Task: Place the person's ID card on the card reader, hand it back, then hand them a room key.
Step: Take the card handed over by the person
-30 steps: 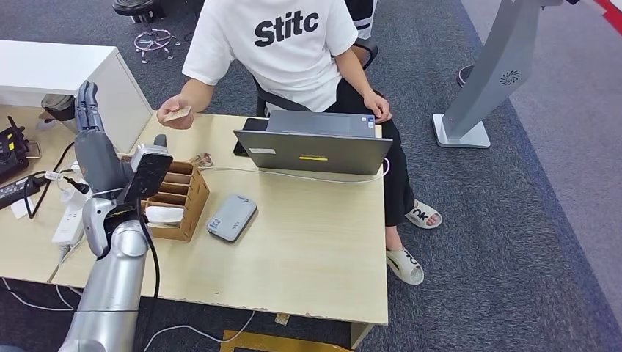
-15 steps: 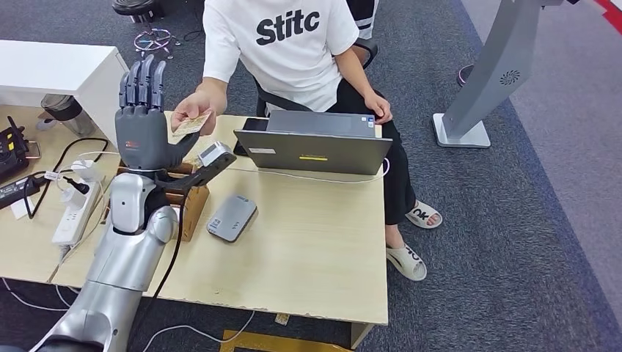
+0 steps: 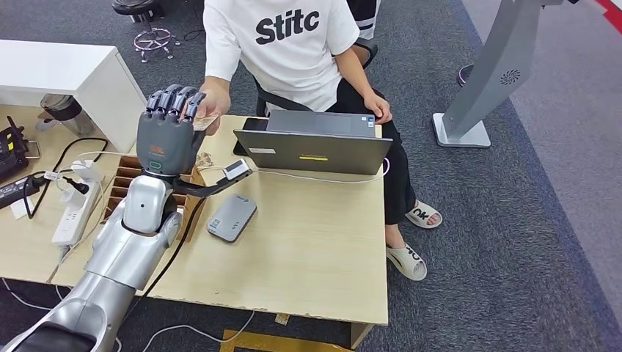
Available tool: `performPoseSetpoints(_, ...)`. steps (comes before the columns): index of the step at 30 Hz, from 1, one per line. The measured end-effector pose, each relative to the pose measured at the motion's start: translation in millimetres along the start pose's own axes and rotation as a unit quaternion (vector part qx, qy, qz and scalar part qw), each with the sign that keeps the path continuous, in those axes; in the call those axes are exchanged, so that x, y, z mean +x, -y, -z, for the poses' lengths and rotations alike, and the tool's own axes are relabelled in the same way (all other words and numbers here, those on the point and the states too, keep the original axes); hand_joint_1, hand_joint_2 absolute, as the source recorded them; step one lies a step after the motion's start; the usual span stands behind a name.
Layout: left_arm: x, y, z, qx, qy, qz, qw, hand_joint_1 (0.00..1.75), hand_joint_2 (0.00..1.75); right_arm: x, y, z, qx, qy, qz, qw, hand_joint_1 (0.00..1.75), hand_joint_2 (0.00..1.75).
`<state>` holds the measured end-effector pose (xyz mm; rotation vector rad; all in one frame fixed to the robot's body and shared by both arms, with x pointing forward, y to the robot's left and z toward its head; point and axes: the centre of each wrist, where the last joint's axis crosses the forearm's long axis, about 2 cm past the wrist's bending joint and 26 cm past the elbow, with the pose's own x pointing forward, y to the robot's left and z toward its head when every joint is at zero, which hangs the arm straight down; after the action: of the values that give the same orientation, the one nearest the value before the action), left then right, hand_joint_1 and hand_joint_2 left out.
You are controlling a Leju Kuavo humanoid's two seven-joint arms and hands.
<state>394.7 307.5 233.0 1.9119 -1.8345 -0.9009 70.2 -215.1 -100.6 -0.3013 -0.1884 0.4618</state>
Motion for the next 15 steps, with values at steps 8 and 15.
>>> performPoseSetpoints(8, 0.4, 4.3, -3.8, -0.008, 0.012, 0.004, 1.0, 1.75, 1.75, 0.4, 0.2, 0.0, 0.0, 0.002, 0.0, 1.0, 0.0, 1.75)
performPoseSetpoints(15, 0.2, 4.4, -3.2, -0.005, 0.019, 0.004, 1.0, 1.75, 1.75, 0.5, 0.3, 0.0, 0.0, 0.004, 0.0, 1.0, 0.0, 1.75)
